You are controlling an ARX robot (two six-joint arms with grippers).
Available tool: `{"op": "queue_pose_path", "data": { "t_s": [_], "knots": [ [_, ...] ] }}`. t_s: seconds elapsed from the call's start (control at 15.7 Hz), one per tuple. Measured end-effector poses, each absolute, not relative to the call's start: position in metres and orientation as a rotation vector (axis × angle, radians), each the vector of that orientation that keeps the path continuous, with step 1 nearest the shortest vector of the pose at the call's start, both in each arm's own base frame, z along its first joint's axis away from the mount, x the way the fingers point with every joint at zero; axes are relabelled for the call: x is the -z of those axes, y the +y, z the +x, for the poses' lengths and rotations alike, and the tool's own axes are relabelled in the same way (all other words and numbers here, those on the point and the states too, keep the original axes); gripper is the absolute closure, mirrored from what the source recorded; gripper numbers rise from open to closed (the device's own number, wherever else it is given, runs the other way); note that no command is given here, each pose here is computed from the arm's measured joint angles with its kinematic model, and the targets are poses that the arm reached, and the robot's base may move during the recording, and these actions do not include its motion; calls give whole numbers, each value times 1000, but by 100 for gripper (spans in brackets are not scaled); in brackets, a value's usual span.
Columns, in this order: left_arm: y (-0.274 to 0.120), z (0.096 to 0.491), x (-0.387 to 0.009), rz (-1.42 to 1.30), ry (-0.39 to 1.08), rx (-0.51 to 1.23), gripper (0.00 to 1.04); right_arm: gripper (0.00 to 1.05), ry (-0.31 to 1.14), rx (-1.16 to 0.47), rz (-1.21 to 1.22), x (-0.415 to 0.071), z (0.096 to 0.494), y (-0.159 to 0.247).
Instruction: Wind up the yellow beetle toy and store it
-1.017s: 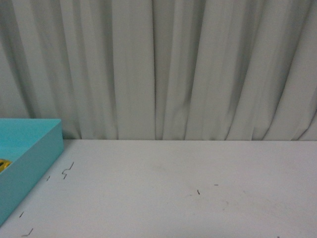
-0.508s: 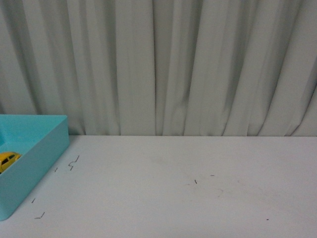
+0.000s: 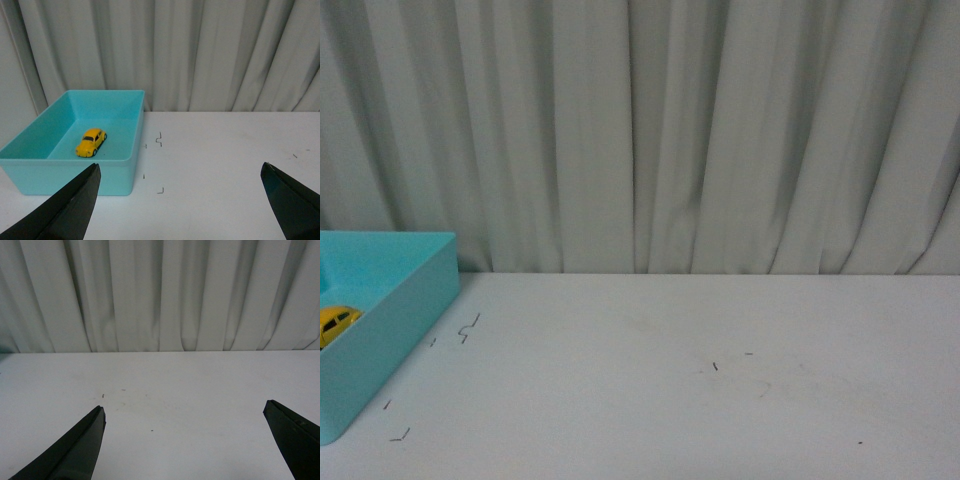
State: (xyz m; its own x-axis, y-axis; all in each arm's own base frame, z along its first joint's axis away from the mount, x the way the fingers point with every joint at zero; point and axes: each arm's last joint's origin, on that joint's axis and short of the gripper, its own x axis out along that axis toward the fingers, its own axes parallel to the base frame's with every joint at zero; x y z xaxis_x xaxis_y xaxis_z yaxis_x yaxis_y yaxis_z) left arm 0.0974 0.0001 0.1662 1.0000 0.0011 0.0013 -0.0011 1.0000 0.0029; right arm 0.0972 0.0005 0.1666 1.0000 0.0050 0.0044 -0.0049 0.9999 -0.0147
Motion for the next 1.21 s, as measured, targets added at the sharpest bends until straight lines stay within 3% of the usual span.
{"op": "queue_pose_path", "data": {
  "t_s": [1.21],
  "knots": [
    [0,97,-166,2,-2,-2,7,7,-4,-5,-14,-167,97,0]
  ]
}}
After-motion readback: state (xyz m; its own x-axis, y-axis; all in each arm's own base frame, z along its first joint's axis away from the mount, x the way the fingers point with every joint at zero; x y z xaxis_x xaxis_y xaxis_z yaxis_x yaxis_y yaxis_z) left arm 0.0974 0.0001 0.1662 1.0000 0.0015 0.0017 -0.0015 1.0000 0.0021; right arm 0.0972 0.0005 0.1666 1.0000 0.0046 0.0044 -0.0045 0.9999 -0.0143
